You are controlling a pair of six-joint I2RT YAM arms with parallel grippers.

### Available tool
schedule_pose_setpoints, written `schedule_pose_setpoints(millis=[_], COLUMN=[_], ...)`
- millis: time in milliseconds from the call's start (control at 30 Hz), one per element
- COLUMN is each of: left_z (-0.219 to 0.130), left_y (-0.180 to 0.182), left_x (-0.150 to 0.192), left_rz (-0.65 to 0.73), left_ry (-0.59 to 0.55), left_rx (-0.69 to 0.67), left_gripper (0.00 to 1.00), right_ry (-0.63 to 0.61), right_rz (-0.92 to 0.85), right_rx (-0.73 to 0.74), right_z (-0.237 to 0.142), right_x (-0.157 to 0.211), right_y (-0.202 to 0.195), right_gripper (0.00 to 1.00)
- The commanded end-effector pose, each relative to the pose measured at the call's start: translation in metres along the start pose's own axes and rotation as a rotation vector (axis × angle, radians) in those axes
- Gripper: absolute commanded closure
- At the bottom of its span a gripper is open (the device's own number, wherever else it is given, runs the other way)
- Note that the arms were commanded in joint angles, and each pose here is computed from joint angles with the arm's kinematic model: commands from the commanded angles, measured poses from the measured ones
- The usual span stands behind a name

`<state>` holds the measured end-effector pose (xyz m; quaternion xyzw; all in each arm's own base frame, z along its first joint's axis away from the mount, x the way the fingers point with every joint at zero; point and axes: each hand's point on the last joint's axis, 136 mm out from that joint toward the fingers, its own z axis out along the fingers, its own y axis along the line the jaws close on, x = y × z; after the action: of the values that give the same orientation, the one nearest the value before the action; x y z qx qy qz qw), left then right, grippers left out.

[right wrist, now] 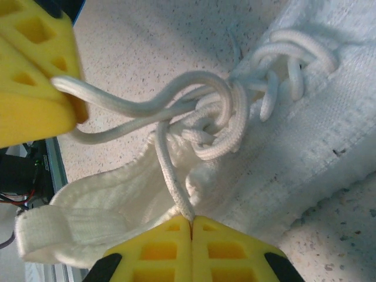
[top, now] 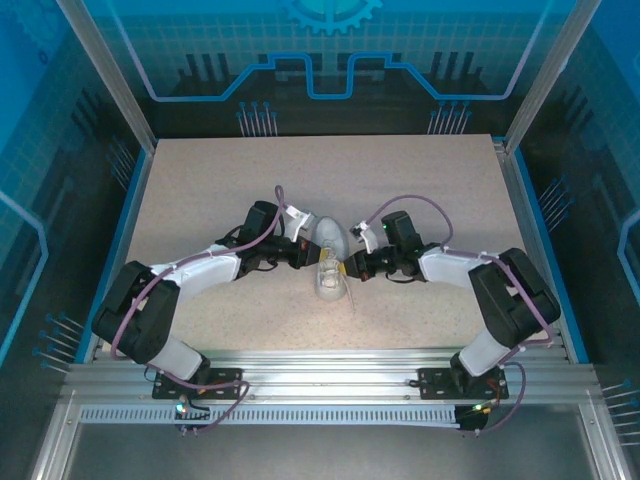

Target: Tie the shoes

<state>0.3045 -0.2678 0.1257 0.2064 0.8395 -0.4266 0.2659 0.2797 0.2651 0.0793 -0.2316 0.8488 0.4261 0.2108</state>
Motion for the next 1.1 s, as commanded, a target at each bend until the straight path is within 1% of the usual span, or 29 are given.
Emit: schedule_pose_setpoints(millis=[0, 133, 300, 400, 533, 867, 1067], left_z=[-0.006, -0.006, -0.006, -0.005, -0.004, -0.003, -0.003], left_y=[-0.01, -0.011, -0.012, -0.012, -0.012, -0.012, -0.012], left_x=[-0.015, -0.015, -0.015, -0.015, -0.015, -0.013, -0.013], left_rz=[0.037, 0.036, 0.036, 0.034, 0.035, 0.034, 0.032], left_ry=[-0.027, -0.029, -0.03, -0.03, -0.03, -0.03, -0.03], left_rx=[0.01, 0.012, 0.015, 0.016, 0.018, 0.022, 0.024], left_gripper=[1.0, 1.0, 1.0, 1.0, 1.0, 1.0, 1.0], right_ry=[-0.057, -0.086, -0.107, -0.123, -0.17, -0.2, -0.178], right_rz=[-0.018, 0.008, 0.093, 0.151, 0.175, 0.296, 0.324], right_rx=[0.02, 0.027, 0.035, -0.009, -0.073, -0.145, -0.095], right_z=[-0.009, -0.012, -0.009, -0.003, 0.0, 0.01, 0.021], right_x=[-0.013, -0.023, -0.035, -0.041, -0.053, -0.056, -0.048], right_y=[0.006, 0.005, -0.002, -0.001, 0.005, 0.005, -0.007], right_gripper=[1.0, 1.0, 1.0, 1.0, 1.0, 1.0, 1.0])
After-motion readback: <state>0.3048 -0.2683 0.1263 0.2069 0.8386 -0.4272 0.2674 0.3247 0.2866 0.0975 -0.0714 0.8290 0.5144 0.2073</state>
